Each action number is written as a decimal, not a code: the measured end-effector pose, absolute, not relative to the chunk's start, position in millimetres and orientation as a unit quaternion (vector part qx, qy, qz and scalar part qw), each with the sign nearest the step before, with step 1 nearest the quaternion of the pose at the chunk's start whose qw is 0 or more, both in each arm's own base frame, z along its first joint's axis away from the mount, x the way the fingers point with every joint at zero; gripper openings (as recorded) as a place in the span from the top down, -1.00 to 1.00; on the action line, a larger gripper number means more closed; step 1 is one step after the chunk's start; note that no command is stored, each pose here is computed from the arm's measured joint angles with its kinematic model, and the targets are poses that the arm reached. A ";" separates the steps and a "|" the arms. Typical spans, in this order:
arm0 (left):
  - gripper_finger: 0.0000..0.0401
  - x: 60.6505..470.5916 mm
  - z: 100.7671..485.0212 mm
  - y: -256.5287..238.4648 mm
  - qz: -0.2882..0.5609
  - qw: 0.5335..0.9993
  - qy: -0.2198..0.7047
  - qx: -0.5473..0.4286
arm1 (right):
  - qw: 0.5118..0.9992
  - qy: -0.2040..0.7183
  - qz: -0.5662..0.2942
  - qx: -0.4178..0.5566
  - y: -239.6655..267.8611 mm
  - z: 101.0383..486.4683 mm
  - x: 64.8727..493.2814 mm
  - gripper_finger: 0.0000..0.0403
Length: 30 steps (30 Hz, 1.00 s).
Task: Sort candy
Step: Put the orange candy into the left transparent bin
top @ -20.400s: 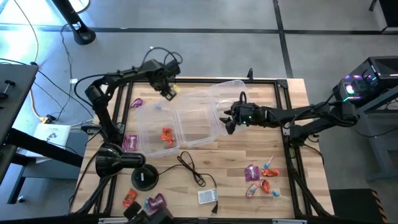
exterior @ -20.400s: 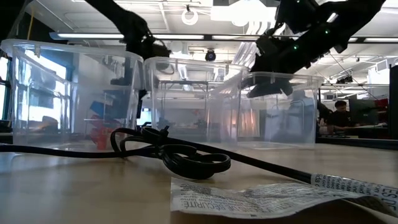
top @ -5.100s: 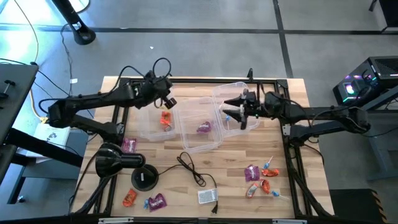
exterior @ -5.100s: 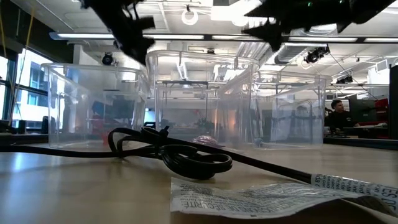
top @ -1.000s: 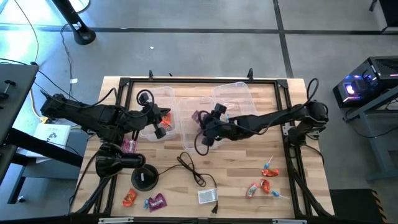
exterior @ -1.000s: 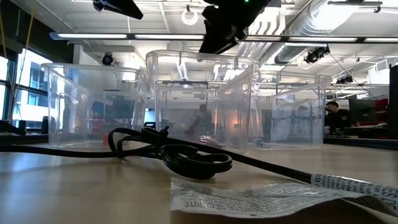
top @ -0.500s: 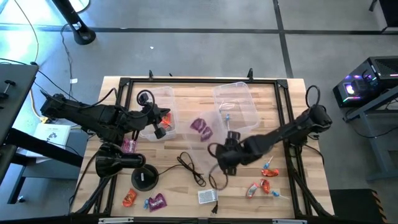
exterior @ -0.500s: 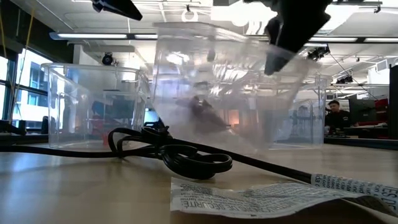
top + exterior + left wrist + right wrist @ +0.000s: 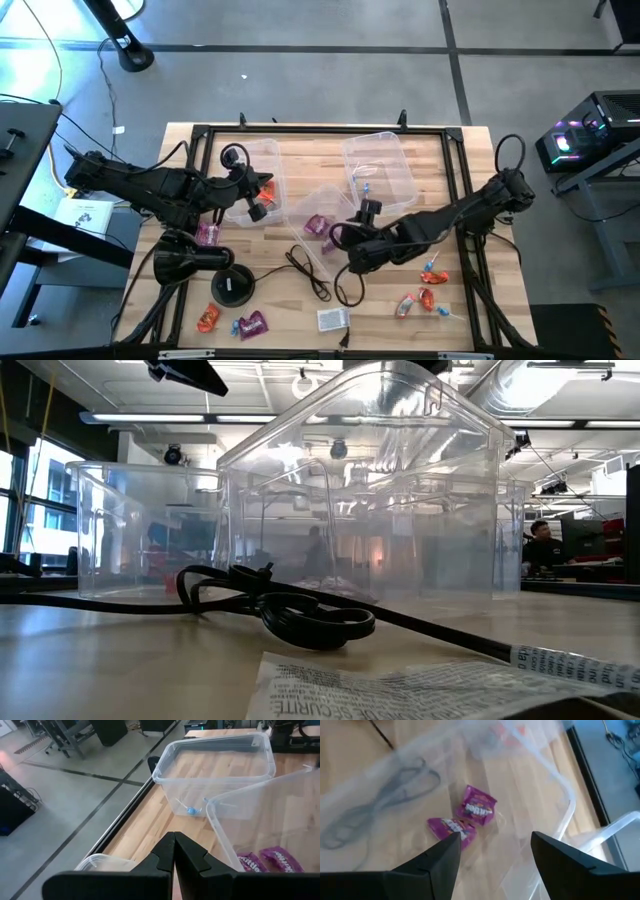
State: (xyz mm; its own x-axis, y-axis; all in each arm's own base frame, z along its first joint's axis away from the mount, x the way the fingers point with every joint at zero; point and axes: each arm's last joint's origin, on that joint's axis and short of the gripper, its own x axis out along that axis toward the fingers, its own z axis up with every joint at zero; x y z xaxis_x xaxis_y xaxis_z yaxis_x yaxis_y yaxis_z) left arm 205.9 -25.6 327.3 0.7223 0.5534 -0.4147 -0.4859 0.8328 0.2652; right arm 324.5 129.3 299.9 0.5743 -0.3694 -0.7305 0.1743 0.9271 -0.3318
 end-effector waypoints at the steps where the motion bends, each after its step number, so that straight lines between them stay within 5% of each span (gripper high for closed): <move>1: 1.00 205.8 327.1 -25.5 0.281 0.925 0.246 0.069 | 0.881 0.435 -0.149 -0.111 132.4 305.4 322.9 -0.17; 12: 1.00 203.8 324.2 -25.1 0.286 0.921 0.257 0.060 | 0.846 0.500 -0.180 0.039 185.9 325.8 263.3 -0.17; 24: 1.00 203.8 324.3 -25.2 0.285 0.922 0.257 0.059 | 0.705 0.597 -0.270 0.273 220.0 218.2 216.8 -0.17; 30: 1.00 204.1 324.3 -25.6 0.280 0.923 0.257 0.057 | 0.668 0.602 -0.290 0.327 218.1 196.0 213.5 -0.17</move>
State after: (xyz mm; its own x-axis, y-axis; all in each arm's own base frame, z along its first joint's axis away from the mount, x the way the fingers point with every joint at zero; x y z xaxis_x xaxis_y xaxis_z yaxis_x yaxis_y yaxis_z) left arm 204.1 -25.6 324.3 0.7110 0.5463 -0.4428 -0.4877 0.8367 0.2491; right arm 213.5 218.1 196.0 0.1074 0.0059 -0.9942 0.7811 0.6181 0.0880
